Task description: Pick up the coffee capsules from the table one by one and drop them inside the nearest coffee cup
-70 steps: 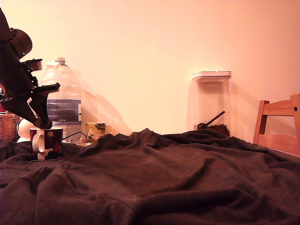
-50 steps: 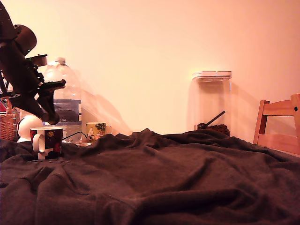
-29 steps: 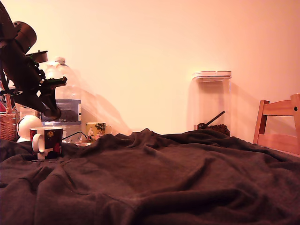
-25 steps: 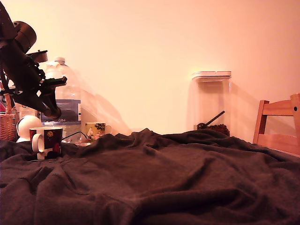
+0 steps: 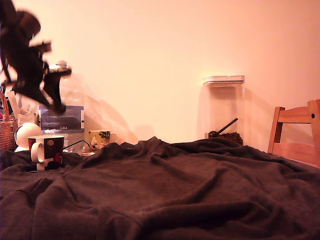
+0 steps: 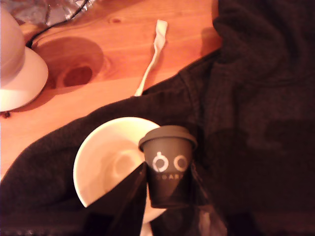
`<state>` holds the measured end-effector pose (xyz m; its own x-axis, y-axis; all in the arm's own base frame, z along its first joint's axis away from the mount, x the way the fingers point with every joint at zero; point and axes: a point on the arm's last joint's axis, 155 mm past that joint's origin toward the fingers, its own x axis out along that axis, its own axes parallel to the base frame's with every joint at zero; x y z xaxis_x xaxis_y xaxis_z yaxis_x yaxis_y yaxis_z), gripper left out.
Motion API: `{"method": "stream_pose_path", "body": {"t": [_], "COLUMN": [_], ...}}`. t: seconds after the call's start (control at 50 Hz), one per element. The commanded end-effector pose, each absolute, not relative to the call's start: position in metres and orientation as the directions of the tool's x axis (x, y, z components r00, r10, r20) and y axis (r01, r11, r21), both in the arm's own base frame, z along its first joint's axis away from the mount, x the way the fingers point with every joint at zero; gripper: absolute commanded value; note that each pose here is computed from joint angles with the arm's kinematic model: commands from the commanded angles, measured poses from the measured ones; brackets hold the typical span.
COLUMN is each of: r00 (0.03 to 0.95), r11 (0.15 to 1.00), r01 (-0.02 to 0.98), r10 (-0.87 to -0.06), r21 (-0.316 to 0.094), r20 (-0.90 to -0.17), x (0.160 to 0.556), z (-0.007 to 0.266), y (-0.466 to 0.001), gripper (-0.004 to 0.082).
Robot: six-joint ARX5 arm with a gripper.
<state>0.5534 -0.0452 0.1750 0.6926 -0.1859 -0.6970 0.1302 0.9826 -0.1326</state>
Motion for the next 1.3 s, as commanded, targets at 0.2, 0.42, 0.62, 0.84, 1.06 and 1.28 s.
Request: {"method": "stream_pose_path", "body": {"t": [0.2, 0.42, 0.62, 0.84, 1.06, 1.28], "r00": [0.574, 0.541, 0.516, 0.516, 0.528, 0.55], "r11": [0.992, 0.994, 0.996, 0.996, 0.997, 0.999], "r01": [0.08, 0.06, 0.039, 0.035, 0.048, 0.013], "r10": [-0.127, -0.107, -0.093, -0.09, -0.079, -0.046], "r21": [-0.099, -0.088, -0.085, -0.084, -0.063, -0.046], "r20": [-0.809, -0.834, -0.851, -0.852, -0.846, -0.834], "x": [0.559, 0.553, 0.547, 0.547, 0.55, 0.556], "z": [0.118, 0.109, 0.104, 0.104, 0.106, 0.109], "y": [-0.036, -0.03, -0.021, -0.018, -0.017, -0.011], "gripper": [0.0198, 0.0198, 0.0198, 0.0198, 0.0259, 0.0706]}}
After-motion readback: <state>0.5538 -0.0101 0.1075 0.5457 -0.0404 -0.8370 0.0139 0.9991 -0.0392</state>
